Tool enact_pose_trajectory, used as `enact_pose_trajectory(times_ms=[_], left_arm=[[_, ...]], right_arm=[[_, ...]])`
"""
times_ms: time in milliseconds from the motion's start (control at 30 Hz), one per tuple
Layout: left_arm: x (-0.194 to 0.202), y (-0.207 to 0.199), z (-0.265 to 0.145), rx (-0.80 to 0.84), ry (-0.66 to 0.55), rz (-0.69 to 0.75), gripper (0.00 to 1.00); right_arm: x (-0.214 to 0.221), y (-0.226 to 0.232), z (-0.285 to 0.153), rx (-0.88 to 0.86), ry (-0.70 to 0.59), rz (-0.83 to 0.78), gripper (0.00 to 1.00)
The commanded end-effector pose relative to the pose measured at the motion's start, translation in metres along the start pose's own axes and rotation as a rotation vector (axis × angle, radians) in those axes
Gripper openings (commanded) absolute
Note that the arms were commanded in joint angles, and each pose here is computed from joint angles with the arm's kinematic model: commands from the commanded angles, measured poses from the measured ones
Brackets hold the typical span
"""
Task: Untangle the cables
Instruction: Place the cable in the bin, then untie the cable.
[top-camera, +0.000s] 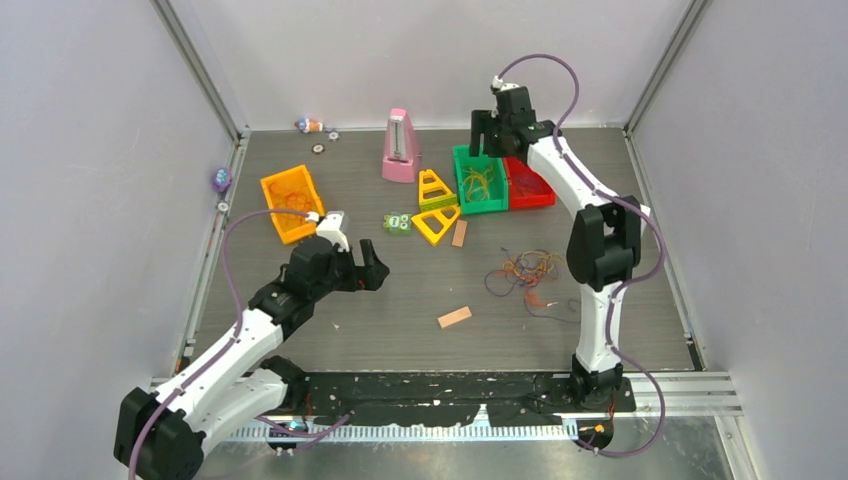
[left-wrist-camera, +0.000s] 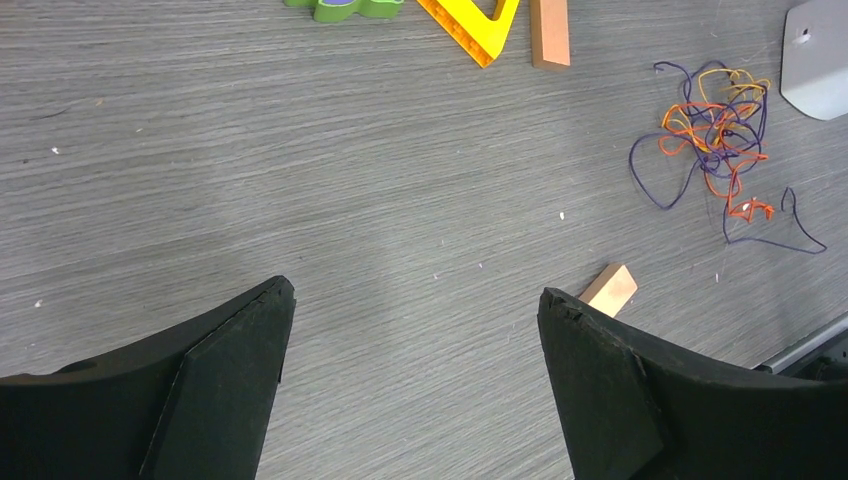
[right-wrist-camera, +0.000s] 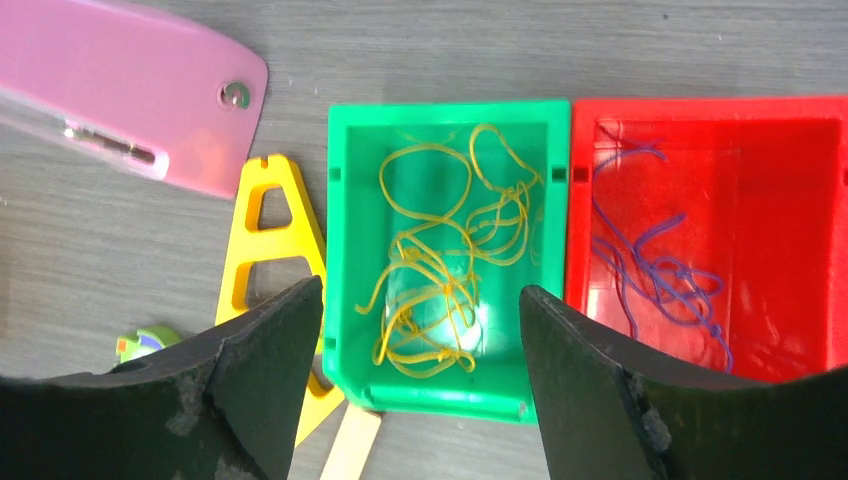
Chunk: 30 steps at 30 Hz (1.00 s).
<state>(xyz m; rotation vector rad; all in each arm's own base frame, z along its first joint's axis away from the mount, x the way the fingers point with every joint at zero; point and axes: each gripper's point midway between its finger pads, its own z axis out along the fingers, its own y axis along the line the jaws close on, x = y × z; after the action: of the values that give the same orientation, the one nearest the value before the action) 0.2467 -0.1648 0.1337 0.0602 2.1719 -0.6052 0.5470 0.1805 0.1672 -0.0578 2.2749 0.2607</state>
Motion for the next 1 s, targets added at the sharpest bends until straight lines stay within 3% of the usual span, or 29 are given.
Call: enact_pose_trajectory(times_ms=[0, 433, 533, 633, 867, 967], left_arm=[[-0.02, -0.013, -0.008, 0.048, -0.05, 0.024, 0.93], [-0.013, -0.036, -0.002, 0.214, -0.074, 0.064, 1.0], [-0.012, -0.038, -0.001, 0.232, -0.088, 0.071, 0.99], [-0.012, -0.039, 0.003, 0.25, -0.104, 0.073, 1.0], [0.0, -0.055, 0.012, 0.38, -0.158, 0.126, 1.0], [0.004, -0.059, 0.015, 0.415, -0.173, 0.162, 1.0]], right_arm=[[-0.011, -0.003, -0.04, 0.003, -0.077, -0.026, 0.8], [0.132, -0.022, -0.119, -0.076, 0.006, 0.008, 0.79], [0.17, -0.025, -0.137, -0.098, 0.029, 0.051, 0.85], [0.201, -0.052, -0.152, 0.027, 0.047, 0.105, 0.98], [0.243, -0.105, -0.189, 0.293, 0.043, 0.177, 0.98], [0.255, -0.096, -0.183, 0.25, 0.09, 0.202, 0.98]])
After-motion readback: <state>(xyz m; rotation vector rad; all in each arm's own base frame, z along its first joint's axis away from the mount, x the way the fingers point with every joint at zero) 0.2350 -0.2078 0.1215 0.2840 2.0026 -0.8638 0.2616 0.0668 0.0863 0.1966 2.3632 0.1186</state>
